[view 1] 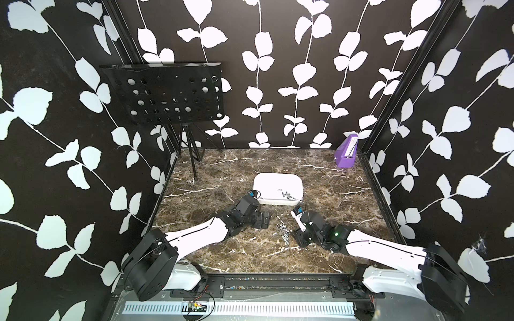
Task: Put the socket on the desktop into the storage box
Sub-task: Pick up the socket head from the center of the board.
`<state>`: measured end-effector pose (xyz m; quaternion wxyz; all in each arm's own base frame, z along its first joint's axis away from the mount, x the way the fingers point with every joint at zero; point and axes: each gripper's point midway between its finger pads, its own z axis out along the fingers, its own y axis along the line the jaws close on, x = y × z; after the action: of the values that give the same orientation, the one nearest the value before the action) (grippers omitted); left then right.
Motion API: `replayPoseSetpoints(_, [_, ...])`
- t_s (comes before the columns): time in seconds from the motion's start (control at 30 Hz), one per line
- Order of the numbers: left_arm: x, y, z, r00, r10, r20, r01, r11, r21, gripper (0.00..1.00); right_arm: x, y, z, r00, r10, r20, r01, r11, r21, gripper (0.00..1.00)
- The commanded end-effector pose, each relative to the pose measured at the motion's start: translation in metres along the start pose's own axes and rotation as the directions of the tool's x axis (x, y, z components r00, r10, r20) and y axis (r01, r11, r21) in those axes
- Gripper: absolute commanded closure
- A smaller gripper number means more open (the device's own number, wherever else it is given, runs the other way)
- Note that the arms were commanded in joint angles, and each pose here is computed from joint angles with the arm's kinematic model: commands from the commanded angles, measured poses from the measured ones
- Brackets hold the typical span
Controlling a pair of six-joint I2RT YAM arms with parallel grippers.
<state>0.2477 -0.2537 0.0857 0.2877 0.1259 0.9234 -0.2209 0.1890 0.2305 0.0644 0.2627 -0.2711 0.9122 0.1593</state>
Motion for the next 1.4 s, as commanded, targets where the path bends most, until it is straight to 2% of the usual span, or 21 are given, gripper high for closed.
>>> replayPoseSetpoints(0.0, [-0.005,-0.008,-0.003,1.000,0.009,-0.002,-0.009,1.000,0.026,0.05,-0.016,0.011,0.003,0.999,-0.011,0.037,0.012,1.000,-0.023,0.50])
replayPoseSetpoints(0.67, [-0.004,-0.011,-0.002,1.000,0.005,-0.010,-0.004,0.999,0.035,0.06,-0.018,0.022,0.034,0.997,-0.049,-0.053,0.049,0.999,-0.015,0.58])
replayPoseSetpoints(0.9, [-0.004,-0.010,-0.003,1.000,0.006,-0.007,-0.006,0.999,0.033,0.06,-0.017,0.022,0.038,0.996,-0.055,-0.067,0.055,0.998,-0.004,0.64])
replayPoseSetpoints(1.37, [-0.005,-0.010,-0.003,1.000,0.006,-0.004,-0.006,1.000,0.031,0.06,-0.014,0.014,0.042,0.994,-0.056,-0.092,0.061,0.997,0.050,0.67])
